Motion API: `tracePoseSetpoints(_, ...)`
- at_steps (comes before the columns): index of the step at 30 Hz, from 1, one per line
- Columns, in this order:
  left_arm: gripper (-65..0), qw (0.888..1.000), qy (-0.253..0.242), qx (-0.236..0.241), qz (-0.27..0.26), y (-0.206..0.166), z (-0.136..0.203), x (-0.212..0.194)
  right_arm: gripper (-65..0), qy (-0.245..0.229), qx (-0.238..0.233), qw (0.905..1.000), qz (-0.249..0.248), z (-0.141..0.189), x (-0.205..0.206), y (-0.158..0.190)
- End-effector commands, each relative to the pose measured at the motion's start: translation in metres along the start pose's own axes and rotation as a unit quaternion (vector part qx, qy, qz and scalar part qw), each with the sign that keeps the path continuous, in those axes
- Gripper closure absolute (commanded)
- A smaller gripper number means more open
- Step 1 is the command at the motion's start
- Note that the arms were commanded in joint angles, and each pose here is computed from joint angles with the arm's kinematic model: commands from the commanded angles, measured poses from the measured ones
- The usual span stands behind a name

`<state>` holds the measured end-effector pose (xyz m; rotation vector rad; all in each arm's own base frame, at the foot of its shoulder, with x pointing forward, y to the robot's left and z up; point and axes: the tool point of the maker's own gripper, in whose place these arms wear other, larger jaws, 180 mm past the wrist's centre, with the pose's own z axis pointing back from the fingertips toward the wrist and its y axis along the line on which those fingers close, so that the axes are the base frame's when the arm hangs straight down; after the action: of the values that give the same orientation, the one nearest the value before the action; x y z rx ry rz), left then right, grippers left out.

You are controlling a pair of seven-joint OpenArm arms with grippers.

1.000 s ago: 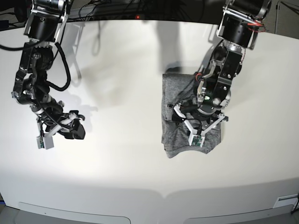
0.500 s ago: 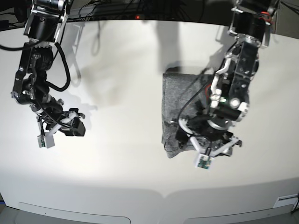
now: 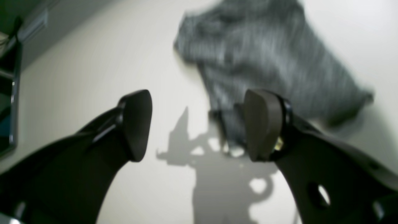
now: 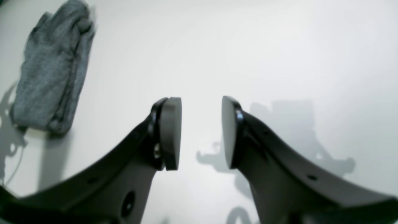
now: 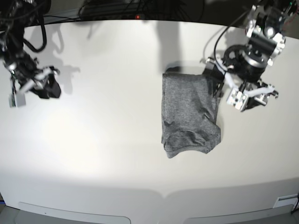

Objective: Fold the T-shirt properly

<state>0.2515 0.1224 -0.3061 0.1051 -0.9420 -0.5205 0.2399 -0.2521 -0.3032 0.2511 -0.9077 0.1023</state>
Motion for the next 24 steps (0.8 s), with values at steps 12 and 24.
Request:
tracePoseSetpoints(12, -44.7, 0.986, 0.154, 0.056, 0.022, 0.006, 0.073, -0.104, -22.2, 0.087, -0.033, 0.9956, -0.015, 0.119, -0.046, 0.002)
tracePoseSetpoints(24, -44.6, 0.948, 0.306, 0.024, 0.088, -0.043, 0.154, -0.189, -22.2, 0.248, -0.018, 0.9651, -0.082, 0.174, -0.135, 0.026)
